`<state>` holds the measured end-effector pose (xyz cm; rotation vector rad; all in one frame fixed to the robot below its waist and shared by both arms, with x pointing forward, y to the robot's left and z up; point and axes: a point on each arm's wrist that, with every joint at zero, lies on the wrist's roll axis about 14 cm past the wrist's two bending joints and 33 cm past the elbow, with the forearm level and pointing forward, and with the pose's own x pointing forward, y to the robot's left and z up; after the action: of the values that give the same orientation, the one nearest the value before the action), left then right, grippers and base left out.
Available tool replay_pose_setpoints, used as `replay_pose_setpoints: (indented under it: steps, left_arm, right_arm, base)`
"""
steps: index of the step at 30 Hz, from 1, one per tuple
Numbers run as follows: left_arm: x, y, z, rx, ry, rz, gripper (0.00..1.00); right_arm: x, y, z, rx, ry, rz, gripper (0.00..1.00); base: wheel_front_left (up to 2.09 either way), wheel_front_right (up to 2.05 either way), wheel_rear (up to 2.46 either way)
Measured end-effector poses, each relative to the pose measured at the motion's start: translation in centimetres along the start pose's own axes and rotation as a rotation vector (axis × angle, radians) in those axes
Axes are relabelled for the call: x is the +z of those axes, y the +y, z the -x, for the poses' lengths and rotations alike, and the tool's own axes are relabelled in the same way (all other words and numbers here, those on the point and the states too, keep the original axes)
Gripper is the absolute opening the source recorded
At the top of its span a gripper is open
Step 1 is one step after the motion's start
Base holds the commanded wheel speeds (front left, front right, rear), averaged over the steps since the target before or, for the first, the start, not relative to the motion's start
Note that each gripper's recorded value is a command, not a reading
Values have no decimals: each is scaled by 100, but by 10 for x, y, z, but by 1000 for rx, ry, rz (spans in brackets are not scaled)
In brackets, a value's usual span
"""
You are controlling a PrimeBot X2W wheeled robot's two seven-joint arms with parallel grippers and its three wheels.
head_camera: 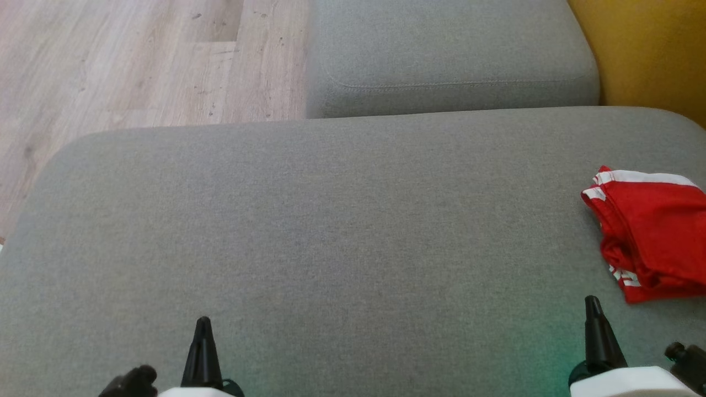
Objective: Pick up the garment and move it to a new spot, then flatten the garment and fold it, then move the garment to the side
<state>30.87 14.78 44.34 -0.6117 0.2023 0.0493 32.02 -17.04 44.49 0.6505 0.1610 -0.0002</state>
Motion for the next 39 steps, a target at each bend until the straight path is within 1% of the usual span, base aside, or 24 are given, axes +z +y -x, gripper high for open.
replay_pose_setpoints:
  steps: [21,27,39]
  left_arm:
    - [7,8,-13,17,25,257,0]
    - [12,5,-19,0,23,325,0]
    - [18,10,-26,3,26,467,0]
  right_arm:
    - [9,-9,-9,-43,-10,-246,0]
    - [17,-6,-17,-32,-28,-311,0]
    - [23,-10,-22,-43,-40,-446,0]
  base:
    - [0,0,0]
    - [0,0,0]
    - [0,0,0]
